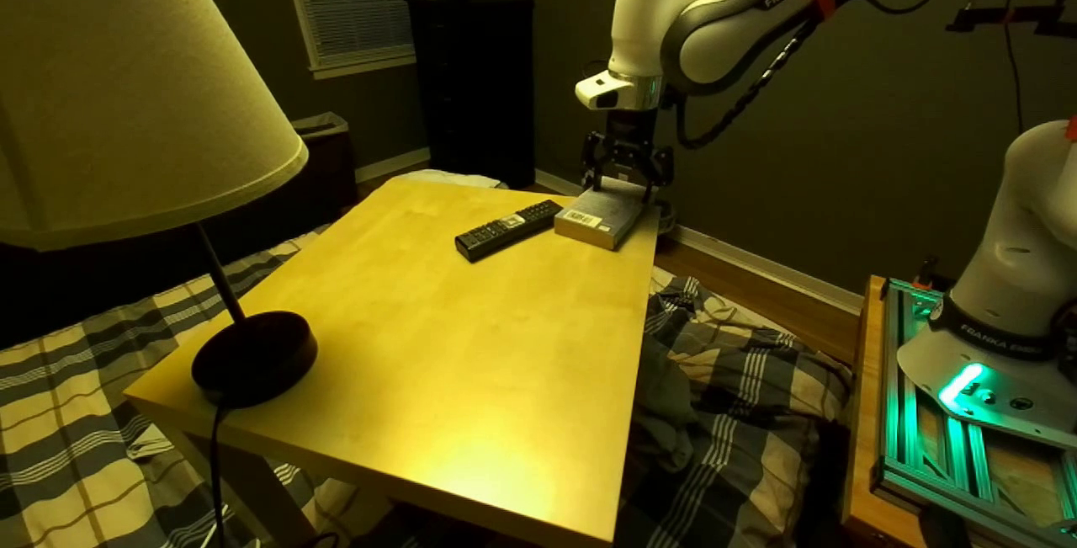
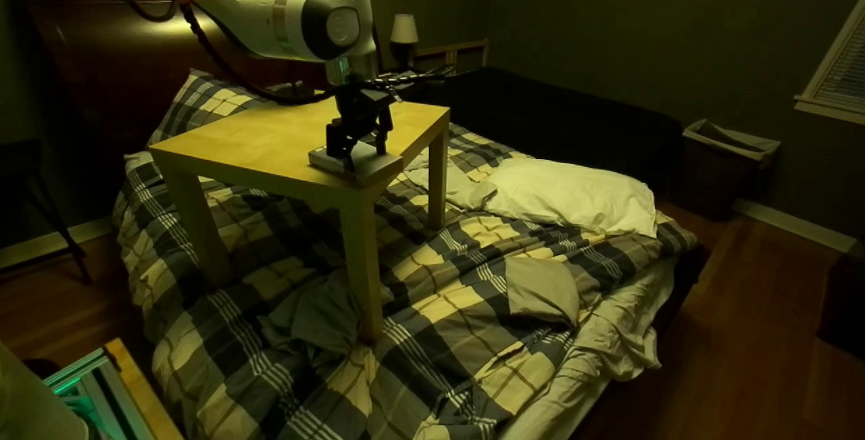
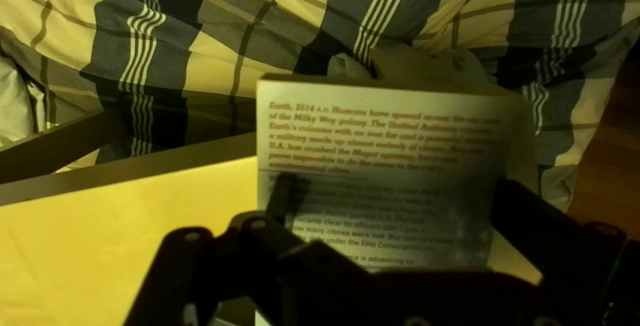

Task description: Move the book to the right, then turn the book upright

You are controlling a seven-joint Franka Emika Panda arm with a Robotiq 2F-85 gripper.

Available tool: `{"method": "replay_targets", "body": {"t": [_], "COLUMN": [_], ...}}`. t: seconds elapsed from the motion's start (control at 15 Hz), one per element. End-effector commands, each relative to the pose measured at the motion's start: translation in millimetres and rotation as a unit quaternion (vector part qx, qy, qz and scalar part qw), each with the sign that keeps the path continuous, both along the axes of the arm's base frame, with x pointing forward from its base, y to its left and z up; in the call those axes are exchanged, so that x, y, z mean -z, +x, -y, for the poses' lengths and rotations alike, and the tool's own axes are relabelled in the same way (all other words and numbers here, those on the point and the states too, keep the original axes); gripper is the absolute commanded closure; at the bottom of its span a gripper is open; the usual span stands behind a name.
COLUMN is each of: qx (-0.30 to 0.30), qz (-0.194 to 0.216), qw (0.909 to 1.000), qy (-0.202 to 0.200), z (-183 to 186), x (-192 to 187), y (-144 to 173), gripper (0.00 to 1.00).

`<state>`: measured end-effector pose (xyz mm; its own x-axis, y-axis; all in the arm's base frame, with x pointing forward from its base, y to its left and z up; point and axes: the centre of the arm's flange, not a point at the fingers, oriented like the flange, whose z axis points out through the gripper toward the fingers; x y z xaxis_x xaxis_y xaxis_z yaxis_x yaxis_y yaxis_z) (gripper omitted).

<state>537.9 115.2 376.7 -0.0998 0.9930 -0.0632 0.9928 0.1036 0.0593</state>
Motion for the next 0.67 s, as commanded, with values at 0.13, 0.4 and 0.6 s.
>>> {"method": "replay_targets", "body": {"t": [0.13,0.4,0.6], "qx": [-0.054,-0.086,-0.104], "qz": [-0.008,0.000,0.007], "qw": [0.9975,0.9939,0.9913], "qy": [-0.045,-0.069,-0.080], "z": [-4.7,-8.5,-16.2], "x": [14.1,15.6,17.4], "y": [20.0,26.8,31.0], "gripper": [0.00,0.00,0.00]}}
